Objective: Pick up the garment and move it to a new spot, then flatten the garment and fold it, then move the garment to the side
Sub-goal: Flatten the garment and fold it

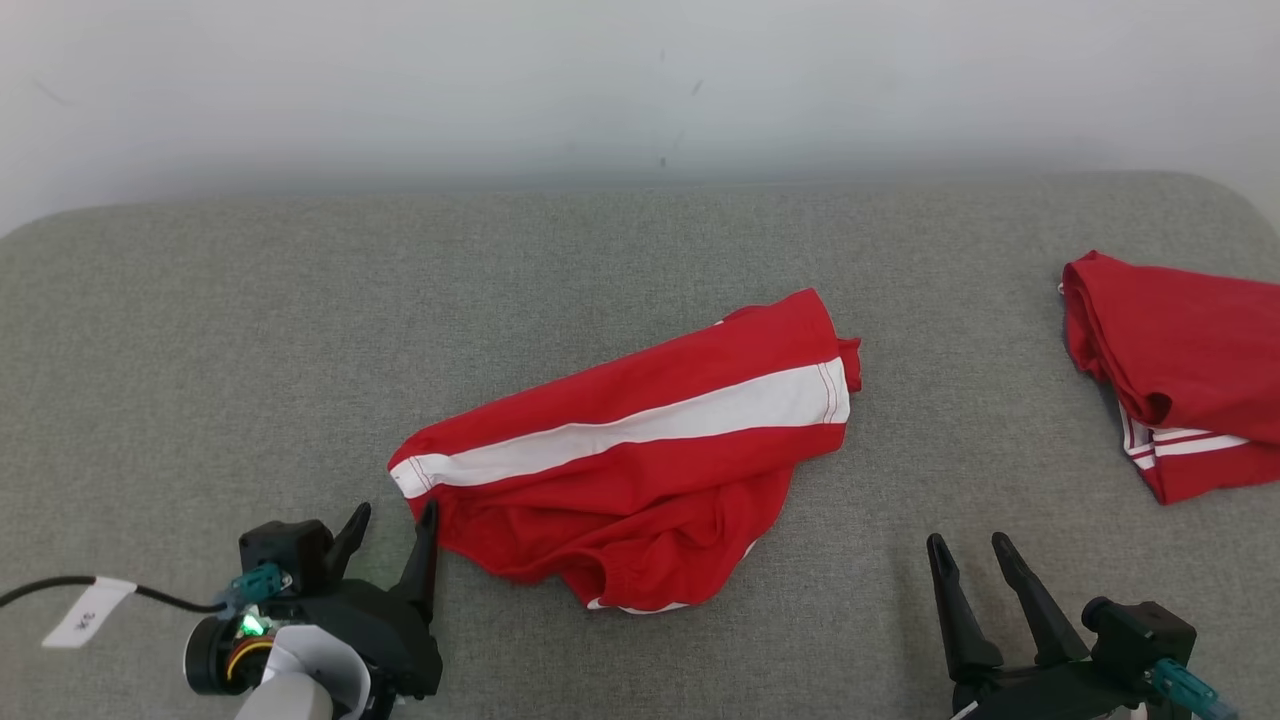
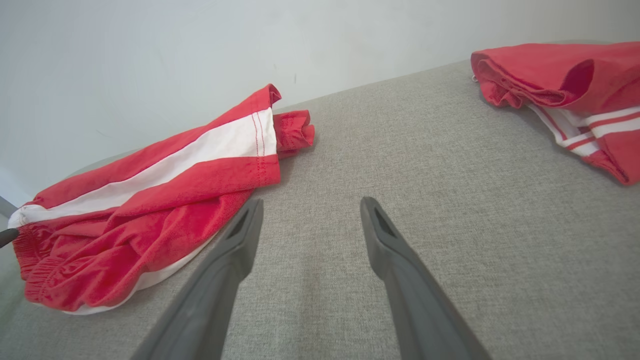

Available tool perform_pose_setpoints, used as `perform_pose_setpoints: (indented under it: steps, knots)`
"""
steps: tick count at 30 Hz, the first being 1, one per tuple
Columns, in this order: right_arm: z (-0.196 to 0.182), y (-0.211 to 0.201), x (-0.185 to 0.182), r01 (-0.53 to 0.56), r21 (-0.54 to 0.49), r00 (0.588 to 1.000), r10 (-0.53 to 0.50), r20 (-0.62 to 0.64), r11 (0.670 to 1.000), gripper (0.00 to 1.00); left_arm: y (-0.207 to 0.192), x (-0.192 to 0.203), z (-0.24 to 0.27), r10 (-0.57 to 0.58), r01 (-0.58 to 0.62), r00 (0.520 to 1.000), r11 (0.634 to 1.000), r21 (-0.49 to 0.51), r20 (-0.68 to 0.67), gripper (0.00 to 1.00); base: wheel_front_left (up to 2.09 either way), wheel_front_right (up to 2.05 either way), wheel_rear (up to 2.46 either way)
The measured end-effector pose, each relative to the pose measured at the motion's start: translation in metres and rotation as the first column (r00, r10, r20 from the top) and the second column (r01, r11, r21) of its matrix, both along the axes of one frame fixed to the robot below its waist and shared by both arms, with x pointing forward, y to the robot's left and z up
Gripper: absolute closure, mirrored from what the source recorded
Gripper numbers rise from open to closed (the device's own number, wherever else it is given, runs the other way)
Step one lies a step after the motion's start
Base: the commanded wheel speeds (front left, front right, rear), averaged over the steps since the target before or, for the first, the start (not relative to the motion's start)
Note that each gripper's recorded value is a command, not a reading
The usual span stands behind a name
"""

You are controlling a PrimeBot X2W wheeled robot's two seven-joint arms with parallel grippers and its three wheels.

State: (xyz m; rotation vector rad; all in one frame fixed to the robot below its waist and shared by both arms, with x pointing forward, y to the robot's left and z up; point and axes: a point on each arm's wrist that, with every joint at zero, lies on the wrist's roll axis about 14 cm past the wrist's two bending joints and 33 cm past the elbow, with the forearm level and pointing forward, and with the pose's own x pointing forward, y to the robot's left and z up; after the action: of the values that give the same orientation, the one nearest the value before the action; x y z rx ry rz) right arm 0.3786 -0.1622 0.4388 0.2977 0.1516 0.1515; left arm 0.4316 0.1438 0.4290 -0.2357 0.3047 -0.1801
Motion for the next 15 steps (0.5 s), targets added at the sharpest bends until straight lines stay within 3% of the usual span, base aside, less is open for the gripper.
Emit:
perform_pose_setpoints:
  steps: [3, 5, 8, 10, 13, 14, 15]
  knots:
    - [-0.001, -0.002, 0.0, 0.002, -0.003, 1.0, -0.002, -0.002, 1.0, 0.0, -0.002, 0.004, -0.001, -0.01, 0.01, 1.0, 1.0, -0.005, -0.012, 0.13, 0.0, 0.0, 0.0]
    - [-0.002, -0.001, 0.001, 0.0, -0.004, 1.0, 0.0, -0.004, 1.0, 0.0, -0.004, 0.007, -0.001, -0.017, 0.017, 1.0, 1.0, -0.012, -0.018, 0.34, 0.0, 0.0, 0.0]
    - [-0.003, 0.001, 0.001, -0.007, -0.003, 1.0, 0.007, -0.009, 1.0, 0.0, -0.006, 0.012, 0.002, -0.028, 0.028, 1.0, 0.999, -0.015, -0.013, 0.54, 0.0, 0.0, 0.0]
    - [-0.004, 0.003, 0.001, -0.012, -0.002, 1.0, 0.012, -0.01, 1.0, 0.0, -0.008, 0.014, 0.004, -0.035, 0.035, 0.999, 0.999, -0.015, -0.011, 0.59, 0.0, 0.0, 0.0]
    - [-0.003, 0.006, 0.005, -0.022, -0.002, 1.0, 0.022, -0.006, 1.0, 0.0, -0.01, 0.018, 0.006, -0.036, 0.036, 0.999, 0.999, -0.03, -0.007, 0.75, 0.0, 0.0, 0.0]
    - [-0.002, 0.007, 0.006, -0.028, -0.002, 1.0, 0.028, -0.003, 1.0, 0.0, -0.011, 0.019, 0.007, -0.038, 0.038, 0.999, 0.999, -0.033, -0.004, 0.91, 0.0, 0.0, 0.0]
    - [-0.001, 0.009, 0.007, -0.034, -0.002, 0.999, 0.034, -0.002, 0.999, 0.0, -0.012, 0.019, 0.008, -0.038, 0.038, 0.999, 0.999, -0.037, -0.003, 0.91, 0.0, 0.0, 0.0]
